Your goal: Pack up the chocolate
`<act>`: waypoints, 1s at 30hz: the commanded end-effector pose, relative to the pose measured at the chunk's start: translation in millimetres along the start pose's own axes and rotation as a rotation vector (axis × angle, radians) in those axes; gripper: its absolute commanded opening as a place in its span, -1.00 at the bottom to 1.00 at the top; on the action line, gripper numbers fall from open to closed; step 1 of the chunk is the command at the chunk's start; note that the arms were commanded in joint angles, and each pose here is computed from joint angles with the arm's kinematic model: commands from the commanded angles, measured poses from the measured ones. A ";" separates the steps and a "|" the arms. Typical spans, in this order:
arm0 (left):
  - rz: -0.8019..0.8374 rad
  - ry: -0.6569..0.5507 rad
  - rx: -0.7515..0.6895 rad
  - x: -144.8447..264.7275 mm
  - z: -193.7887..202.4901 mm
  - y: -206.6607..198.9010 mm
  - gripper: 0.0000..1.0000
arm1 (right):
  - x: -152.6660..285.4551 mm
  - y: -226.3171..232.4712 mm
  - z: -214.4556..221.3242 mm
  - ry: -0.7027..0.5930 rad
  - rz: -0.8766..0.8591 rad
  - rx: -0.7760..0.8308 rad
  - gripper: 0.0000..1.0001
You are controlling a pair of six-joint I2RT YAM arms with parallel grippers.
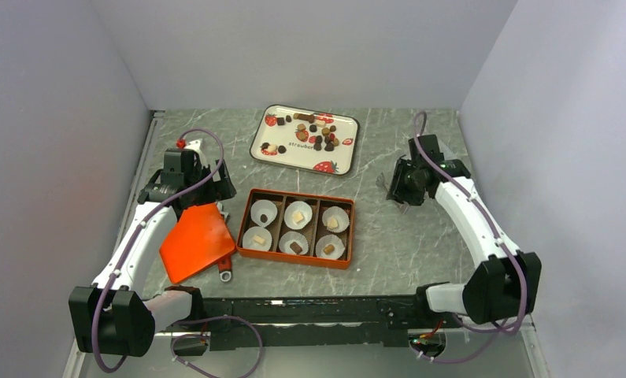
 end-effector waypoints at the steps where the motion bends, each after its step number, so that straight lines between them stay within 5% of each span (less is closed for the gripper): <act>1: 0.027 -0.039 0.005 3.6 -6.1 -3.3 0.98 | -29.0 18.7 -19.0 -0.085 -0.086 -0.051 -0.10; 19: -0.185 0.085 0.138 -27.2 -5.1 24.6 0.98 | -118.4 -2.4 22.9 -0.016 0.091 -0.020 0.07; 27: -0.298 0.155 0.174 -57.1 -8.4 39.6 0.99 | -138.9 -3.0 34.8 0.042 0.080 -0.005 0.49; 30: -0.343 0.180 0.184 -71.8 -9.6 45.9 0.83 | -141.8 -2.7 36.0 0.050 0.076 0.000 0.63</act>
Point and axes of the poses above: each gripper's point midway between its finger pads, its own x axis back along the fingers, its own y axis along the line the jaws close on, z = x × y, the point moved 3 cm from there along x, back along the fingers, and after that the axes turned 5 degrees about -x, right-handed, at the moved point
